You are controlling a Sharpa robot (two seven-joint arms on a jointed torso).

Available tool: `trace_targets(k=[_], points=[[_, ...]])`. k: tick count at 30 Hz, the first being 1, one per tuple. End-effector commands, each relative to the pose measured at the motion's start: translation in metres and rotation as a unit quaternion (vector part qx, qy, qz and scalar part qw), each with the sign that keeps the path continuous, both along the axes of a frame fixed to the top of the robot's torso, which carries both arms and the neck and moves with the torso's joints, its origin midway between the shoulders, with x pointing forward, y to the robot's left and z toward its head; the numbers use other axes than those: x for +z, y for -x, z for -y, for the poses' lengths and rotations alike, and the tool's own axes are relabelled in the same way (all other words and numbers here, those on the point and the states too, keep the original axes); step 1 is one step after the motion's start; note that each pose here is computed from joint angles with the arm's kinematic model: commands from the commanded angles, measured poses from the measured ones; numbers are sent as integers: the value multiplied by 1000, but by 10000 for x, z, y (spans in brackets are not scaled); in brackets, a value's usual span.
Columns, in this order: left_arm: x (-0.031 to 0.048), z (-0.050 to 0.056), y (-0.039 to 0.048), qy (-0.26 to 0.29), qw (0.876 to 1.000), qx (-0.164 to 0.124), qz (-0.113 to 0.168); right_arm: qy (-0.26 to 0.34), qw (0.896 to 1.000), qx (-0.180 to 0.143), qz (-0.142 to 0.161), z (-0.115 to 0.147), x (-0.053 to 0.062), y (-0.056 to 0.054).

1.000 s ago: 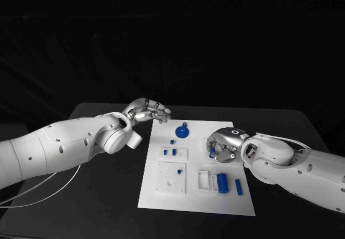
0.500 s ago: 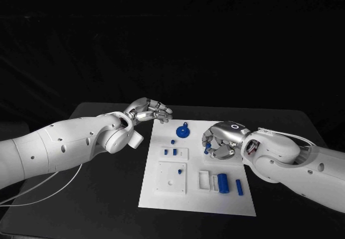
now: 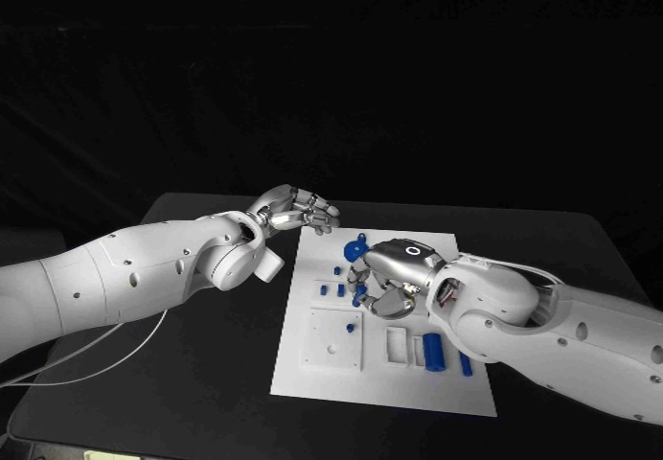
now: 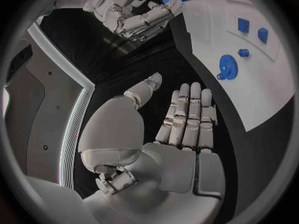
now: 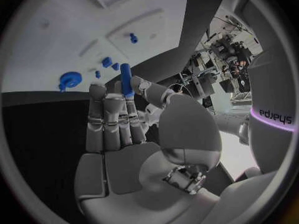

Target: Assemble the parts on the task board

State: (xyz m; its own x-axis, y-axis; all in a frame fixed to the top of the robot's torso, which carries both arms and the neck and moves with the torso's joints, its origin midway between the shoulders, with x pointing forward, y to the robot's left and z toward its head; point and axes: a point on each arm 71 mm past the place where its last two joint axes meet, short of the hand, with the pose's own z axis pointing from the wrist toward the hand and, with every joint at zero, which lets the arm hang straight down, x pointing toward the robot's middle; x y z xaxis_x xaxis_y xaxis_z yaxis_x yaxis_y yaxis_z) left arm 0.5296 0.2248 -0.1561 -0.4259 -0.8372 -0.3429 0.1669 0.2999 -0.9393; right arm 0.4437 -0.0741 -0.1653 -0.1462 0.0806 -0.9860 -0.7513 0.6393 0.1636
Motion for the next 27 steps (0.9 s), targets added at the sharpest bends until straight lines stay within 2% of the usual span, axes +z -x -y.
trace_targets(k=[1,15,21,27], points=[[12,51,3,7,1000,-10,4,10,1000,21,-5,-138,-84,64],[13,87,7,8,1000,-13,3,27,998,56,-30,-459,-446,269],[13,96,8,8,1000,-15,3,41,997,55,-31,-470,-563,276],[12,94,7,8,1000,-15,2,44,997,54,-34,-471,-605,277]])
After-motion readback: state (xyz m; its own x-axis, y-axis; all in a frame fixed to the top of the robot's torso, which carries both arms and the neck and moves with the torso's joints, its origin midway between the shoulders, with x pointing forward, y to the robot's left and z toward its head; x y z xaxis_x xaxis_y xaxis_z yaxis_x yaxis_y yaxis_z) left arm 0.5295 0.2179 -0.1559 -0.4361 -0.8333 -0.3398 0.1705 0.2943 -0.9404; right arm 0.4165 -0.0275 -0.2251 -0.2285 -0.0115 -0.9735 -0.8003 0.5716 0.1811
